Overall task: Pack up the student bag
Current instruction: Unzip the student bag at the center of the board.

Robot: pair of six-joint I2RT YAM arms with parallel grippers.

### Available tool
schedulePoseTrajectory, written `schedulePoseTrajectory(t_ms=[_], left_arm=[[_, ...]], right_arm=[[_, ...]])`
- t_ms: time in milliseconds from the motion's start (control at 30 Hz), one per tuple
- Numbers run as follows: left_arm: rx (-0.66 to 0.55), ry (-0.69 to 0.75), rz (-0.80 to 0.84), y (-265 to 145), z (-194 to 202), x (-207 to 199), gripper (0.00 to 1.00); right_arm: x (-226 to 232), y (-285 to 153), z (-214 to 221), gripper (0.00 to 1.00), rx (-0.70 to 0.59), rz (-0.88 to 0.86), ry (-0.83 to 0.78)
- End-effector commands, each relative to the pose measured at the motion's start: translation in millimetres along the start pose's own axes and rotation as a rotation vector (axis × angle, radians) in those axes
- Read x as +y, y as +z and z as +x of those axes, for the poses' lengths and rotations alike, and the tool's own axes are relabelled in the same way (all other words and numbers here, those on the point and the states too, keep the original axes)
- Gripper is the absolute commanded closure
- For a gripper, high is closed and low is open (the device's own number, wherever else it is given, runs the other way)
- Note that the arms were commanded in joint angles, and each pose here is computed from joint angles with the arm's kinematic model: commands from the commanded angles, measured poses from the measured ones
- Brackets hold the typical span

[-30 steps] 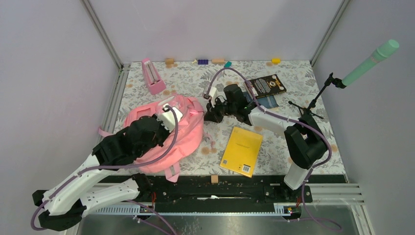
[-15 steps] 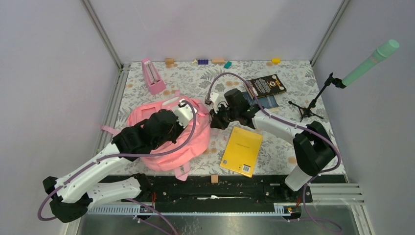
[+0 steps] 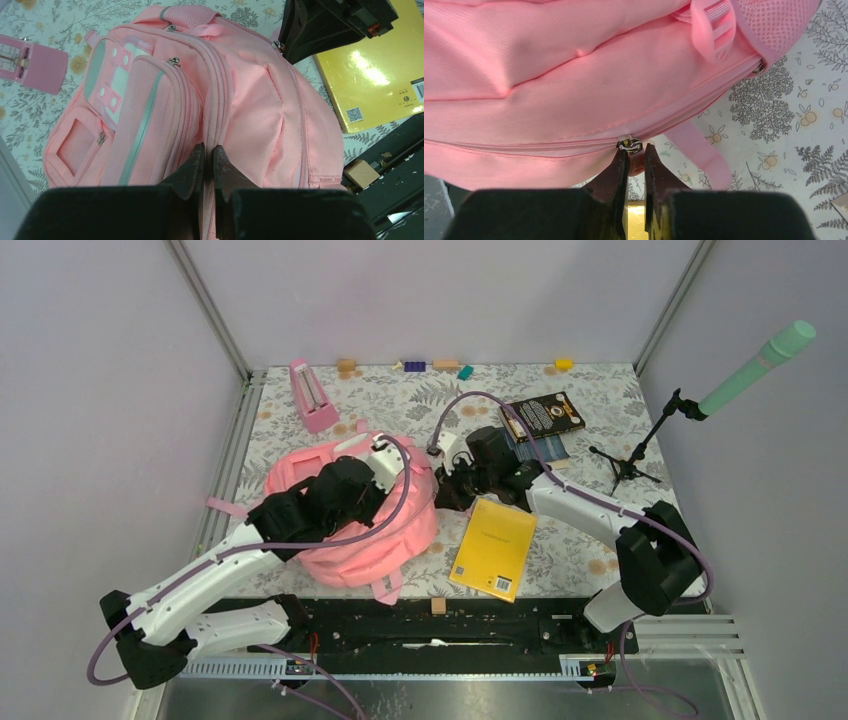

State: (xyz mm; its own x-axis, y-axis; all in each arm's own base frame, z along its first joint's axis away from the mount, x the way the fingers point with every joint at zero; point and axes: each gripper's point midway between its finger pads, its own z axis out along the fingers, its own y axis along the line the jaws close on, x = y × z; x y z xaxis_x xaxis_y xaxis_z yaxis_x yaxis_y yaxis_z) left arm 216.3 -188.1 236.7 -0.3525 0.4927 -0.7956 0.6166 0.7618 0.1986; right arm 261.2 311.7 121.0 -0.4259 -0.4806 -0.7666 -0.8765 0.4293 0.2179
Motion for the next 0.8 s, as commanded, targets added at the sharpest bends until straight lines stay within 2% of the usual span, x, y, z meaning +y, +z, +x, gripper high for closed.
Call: schedulePoseTrajectory(t_ms=[0, 500, 767], left_arm=[[-0.197, -0.104, -0.025, 8.4, -53.3, 6.9, 1.0], [-0.188, -0.192, 0.093, 40.7, -62.6, -16.0, 1.0], [-0.191, -0.227, 0.121, 57.6, -69.6, -20.8, 1.0]], right_arm=[[26.1, -14.5, -3.1, 1.0, -0.018, -0.061, 0.039], [42.9, -30.7, 8.5, 1.0, -0.025, -0.051, 0.084], [68.4, -27.0, 12.1, 1.0, -0.027, -0.071, 0.119]])
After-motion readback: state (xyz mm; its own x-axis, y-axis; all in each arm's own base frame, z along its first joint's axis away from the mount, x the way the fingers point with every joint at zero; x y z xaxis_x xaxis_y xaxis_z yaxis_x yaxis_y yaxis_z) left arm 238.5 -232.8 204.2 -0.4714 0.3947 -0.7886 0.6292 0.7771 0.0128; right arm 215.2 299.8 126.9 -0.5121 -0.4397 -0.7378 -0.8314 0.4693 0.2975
